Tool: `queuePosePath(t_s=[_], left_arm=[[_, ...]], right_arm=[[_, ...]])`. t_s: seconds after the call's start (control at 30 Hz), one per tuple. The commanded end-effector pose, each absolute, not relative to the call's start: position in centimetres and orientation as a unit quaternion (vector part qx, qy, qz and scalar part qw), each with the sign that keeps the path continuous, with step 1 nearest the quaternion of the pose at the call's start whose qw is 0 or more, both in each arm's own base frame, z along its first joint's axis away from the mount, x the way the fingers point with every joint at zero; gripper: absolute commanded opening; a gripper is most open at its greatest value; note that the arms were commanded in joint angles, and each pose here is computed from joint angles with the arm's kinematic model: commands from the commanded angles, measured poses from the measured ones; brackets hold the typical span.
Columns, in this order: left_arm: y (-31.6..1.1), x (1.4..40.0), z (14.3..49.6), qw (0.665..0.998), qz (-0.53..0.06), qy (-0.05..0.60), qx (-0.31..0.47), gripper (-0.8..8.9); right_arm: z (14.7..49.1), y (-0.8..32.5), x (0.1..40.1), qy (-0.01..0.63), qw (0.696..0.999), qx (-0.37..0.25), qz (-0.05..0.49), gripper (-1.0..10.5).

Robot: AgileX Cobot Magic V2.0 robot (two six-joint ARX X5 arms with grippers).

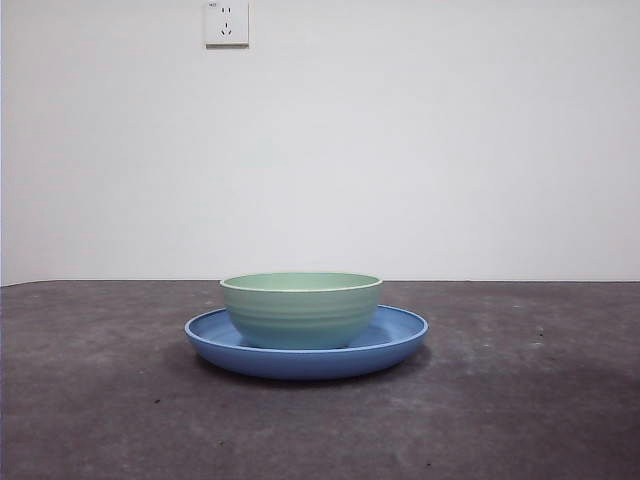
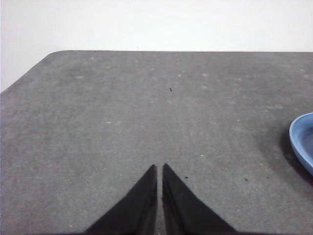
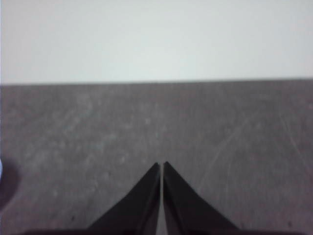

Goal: Place the green bowl on the blue plate

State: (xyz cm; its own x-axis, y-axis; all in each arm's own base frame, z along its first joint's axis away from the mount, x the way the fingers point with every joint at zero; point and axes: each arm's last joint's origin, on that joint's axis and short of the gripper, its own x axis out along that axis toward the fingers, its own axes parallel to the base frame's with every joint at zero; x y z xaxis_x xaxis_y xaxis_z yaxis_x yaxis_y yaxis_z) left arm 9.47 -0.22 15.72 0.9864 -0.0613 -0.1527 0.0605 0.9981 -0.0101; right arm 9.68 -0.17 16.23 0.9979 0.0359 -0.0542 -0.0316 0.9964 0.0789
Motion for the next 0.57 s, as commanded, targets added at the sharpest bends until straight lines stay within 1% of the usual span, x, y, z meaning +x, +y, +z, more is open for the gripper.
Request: queuePosePath(t_s=[0.03,0.1,0.13,0.57], left_arm=[[-0.21,9.54,14.98,0.995,-0.029,0.09,-0.007,0.19],[-0.21,9.54,14.98,0.995,-0.029,0.09,-0.007,0.19],[-0.21,9.54,14.98,0.995,-0.029,0.09,-0.007,0.19],[-0.21,9.53,14.99,0.995,-0.029,0.09,-0.007,0.19]], right_arm=[[15.56,-0.2,9.66,0.056,0.997,0.042,0.013,0.1],[15.02,-0.2,9.58,0.084,0.995,0.043,0.012,0.1],[14.97,-0.2,9.57,0.087,0.995,0.044,0.012,0.1],[15.23,-0.18,9.61,0.074,0.996,0.045,0.015,0.1]])
